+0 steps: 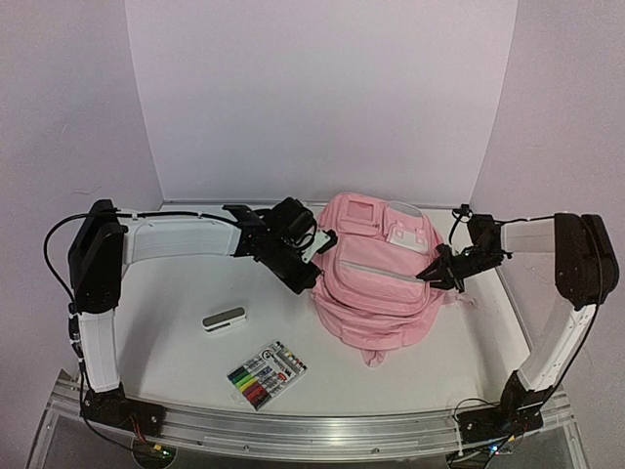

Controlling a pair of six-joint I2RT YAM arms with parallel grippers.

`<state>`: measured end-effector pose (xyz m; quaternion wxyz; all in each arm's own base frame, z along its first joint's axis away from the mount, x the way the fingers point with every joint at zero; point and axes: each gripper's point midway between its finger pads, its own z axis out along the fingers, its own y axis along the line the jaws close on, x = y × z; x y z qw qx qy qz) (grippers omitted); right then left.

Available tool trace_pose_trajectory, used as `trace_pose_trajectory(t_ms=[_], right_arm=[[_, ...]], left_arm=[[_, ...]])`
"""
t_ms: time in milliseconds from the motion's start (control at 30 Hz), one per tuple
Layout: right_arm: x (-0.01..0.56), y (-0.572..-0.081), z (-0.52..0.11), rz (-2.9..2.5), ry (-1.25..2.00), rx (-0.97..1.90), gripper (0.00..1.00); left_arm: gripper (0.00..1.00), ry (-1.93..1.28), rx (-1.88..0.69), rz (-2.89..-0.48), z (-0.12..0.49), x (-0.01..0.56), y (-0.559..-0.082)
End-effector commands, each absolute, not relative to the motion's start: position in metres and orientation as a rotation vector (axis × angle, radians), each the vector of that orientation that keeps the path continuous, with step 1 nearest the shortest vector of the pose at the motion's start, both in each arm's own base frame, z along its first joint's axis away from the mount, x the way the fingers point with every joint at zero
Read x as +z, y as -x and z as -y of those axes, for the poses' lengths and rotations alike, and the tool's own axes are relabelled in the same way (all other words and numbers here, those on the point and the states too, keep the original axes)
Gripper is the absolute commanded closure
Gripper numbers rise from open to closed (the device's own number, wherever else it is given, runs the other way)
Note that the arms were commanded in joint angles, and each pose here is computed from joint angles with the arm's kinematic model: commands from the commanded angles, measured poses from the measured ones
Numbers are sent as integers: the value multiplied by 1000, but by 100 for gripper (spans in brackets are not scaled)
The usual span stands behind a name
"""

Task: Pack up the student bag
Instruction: Zip the student bag at the center of the board.

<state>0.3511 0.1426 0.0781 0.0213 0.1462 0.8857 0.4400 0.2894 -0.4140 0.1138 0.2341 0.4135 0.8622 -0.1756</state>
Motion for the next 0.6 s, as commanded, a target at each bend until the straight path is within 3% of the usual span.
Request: trace_pose_trajectory(t_ms=[0,300,567], right_arm=[[94,-396,-127,-2574,-559,1247,100],[96,-406,-129,-2494,-648,1220,100],[111,-426,-149,-2462,-549,1160,100]], left_arm=[[100,-1148,-916,-2458,444,126,-217],[100,-889,-1395,-2497,462,143,-184],[100,-877,-1491,-2389,466,165,-182]])
